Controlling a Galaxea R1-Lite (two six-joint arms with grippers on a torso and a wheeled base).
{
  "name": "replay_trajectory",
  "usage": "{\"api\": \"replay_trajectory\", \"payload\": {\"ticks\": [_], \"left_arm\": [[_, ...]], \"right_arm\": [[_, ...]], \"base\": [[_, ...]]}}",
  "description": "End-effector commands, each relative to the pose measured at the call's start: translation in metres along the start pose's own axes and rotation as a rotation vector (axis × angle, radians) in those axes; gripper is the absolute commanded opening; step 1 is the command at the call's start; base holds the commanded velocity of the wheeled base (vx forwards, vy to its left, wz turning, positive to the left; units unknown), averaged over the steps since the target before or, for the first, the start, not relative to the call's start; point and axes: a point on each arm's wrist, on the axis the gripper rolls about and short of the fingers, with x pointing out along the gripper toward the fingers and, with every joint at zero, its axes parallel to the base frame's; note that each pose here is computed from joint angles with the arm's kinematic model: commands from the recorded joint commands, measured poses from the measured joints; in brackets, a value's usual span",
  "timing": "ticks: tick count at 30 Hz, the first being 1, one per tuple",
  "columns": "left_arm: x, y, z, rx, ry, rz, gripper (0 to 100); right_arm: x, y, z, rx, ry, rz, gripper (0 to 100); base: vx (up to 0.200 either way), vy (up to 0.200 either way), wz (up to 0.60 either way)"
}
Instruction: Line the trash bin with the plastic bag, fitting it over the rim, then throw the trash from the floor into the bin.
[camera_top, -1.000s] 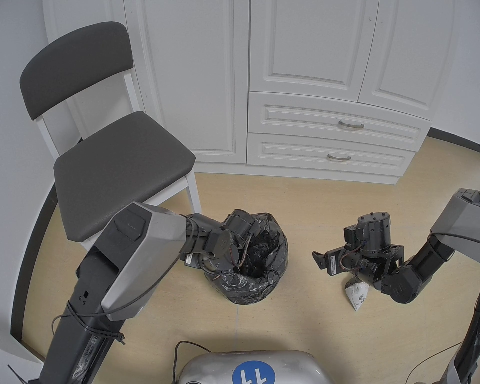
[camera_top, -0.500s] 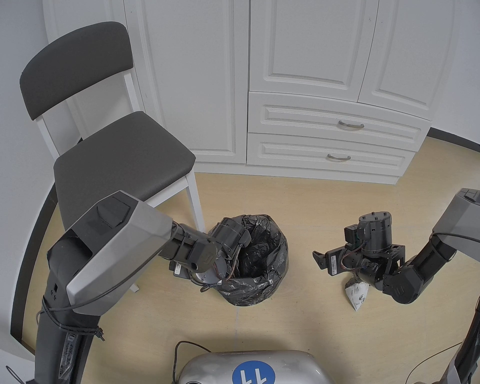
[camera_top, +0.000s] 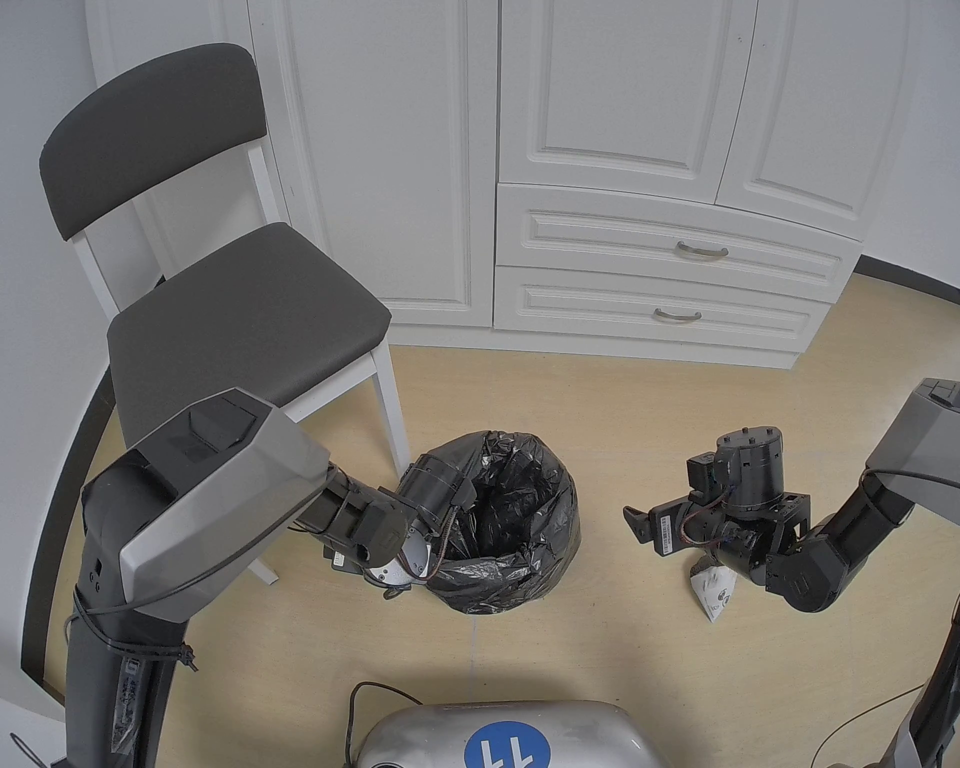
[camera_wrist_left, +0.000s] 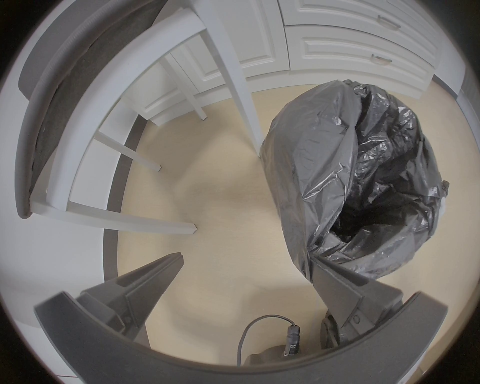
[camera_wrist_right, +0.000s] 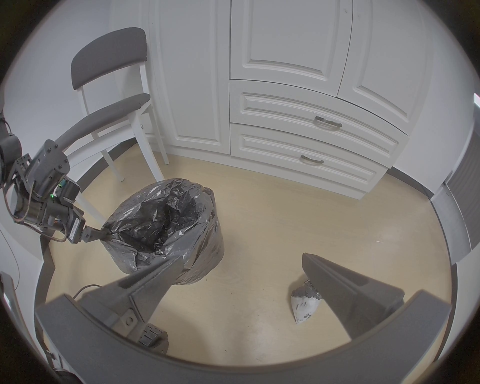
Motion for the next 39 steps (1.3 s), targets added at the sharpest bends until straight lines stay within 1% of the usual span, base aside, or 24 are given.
{"api": "replay_trajectory", "payload": {"ticks": [1, 10, 12, 16, 20, 24, 26, 30, 34, 36, 39], "left_arm": [[0.021, 0.006, 0.0, -0.023, 0.018, 0.024, 100], [0.043, 0.011, -0.001, -0.059, 0.023, 0.015, 100], [0.045, 0.01, 0.0, -0.07, 0.015, 0.003, 100], [0.05, 0.006, 0.002, -0.101, -0.032, -0.018, 100], [0.042, 0.01, 0.007, -0.111, -0.046, -0.024, 100], [0.018, 0.022, 0.017, -0.128, -0.072, -0.053, 100], [0.004, 0.028, 0.02, -0.124, -0.073, -0.079, 100], [-0.019, 0.044, 0.016, -0.095, -0.074, -0.091, 100], [-0.032, 0.053, 0.021, -0.094, -0.096, -0.1, 100], [-0.036, 0.057, 0.029, -0.109, -0.114, -0.139, 100], [-0.036, 0.054, 0.045, -0.103, -0.145, -0.205, 100]], "right_arm": [[0.0, 0.0, -0.001, -0.001, 0.002, 0.0, 100], [0.002, 0.001, -0.002, -0.003, 0.008, 0.0, 100], [0.003, 0.001, -0.003, -0.002, 0.009, 0.0, 100], [0.006, 0.002, -0.003, 0.0, 0.009, 0.0, 100], [0.007, 0.002, -0.004, 0.001, 0.012, 0.0, 100], [0.008, 0.004, -0.005, 0.001, -0.006, 0.004, 100], [0.012, 0.009, -0.007, 0.002, -0.018, 0.012, 100], [0.021, 0.02, -0.014, 0.004, -0.056, 0.031, 100], [0.031, 0.036, -0.023, 0.001, -0.076, 0.061, 100], [0.042, 0.049, -0.031, 0.007, -0.084, 0.071, 100], [0.057, 0.065, -0.04, 0.046, -0.089, 0.068, 100]], "base": [[0.0, 0.0, 0.0], [0.0, 0.0, 0.0], [0.0, 0.0, 0.0], [0.0, 0.0, 0.0], [0.0, 0.0, 0.0], [0.0, 0.0, 0.0], [0.0, 0.0, 0.0], [0.0, 0.0, 0.0], [0.0, 0.0, 0.0], [0.0, 0.0, 0.0], [0.0, 0.0, 0.0]]}}
